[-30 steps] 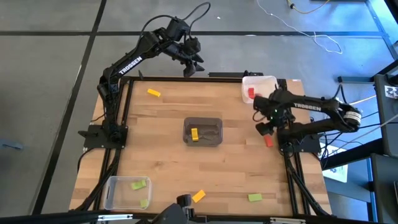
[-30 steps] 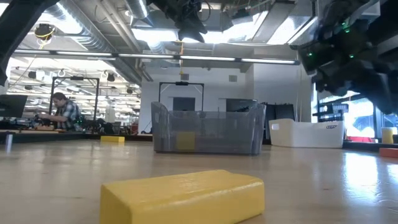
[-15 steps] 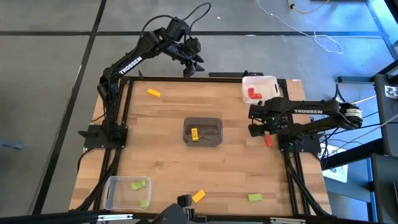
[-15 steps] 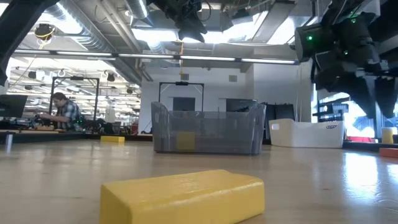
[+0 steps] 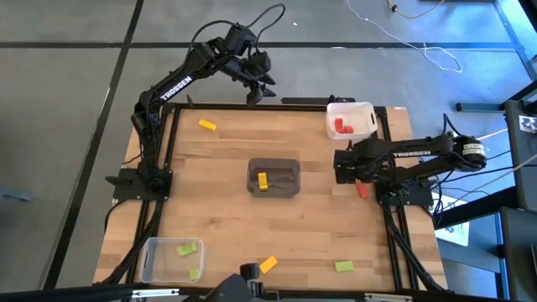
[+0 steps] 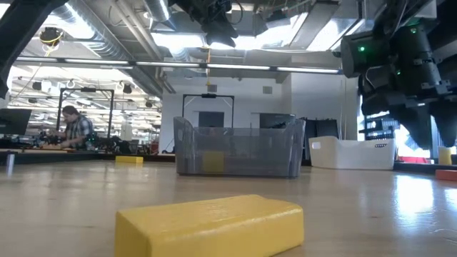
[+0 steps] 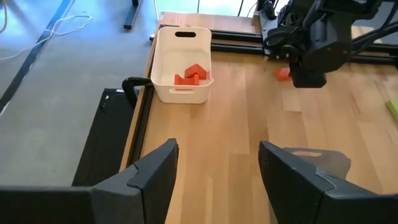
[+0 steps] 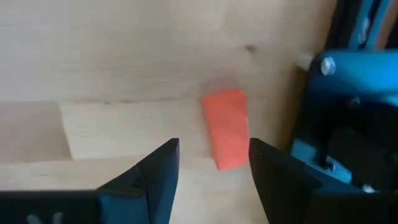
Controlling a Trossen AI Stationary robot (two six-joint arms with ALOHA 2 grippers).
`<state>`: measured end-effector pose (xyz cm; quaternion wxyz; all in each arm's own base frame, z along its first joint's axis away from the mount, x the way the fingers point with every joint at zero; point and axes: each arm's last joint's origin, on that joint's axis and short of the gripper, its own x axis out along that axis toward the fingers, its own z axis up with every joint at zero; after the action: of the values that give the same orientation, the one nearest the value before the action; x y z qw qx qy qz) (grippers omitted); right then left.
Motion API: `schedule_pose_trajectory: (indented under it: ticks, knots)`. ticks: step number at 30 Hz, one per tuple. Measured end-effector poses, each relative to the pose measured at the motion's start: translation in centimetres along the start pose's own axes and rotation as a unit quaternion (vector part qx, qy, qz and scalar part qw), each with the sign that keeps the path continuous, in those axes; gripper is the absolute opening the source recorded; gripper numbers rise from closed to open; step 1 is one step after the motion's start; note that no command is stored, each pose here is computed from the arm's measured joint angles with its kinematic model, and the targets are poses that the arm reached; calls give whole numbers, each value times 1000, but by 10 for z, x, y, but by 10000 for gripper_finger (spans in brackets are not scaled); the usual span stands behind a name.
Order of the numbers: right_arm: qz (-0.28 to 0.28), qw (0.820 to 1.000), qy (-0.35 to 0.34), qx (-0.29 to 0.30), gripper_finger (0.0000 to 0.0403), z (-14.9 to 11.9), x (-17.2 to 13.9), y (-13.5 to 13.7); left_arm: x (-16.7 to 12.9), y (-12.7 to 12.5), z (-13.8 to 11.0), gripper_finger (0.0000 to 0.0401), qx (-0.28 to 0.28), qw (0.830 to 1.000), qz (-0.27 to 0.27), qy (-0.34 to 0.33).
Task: Sort & place blocks by color
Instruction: Put the orange block into the white bin
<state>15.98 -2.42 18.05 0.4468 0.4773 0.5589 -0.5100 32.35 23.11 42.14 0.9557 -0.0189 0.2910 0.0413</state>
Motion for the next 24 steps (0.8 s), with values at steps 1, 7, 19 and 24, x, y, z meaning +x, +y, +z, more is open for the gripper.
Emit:
schedule_pose_trajectory:
  ticks: [1, 7, 19, 24]
  knots:
    - [-5, 1000, 9, 10, 194, 0, 1, 0, 0, 0, 0, 214, 0, 1000, 0, 0]
    - [-28, 999, 24, 29, 194, -3, 14, 8, 0, 0, 0, 214, 10, 1000, 0, 0]
    - [-89, 996, 4, 30, 194, 3, 38, 23, 0, 0, 0, 214, 24, 1000, 0, 0]
    - [-94, 995, 1, 29, 194, 5, 48, 32, 0, 0, 0, 214, 24, 1000, 0, 0]
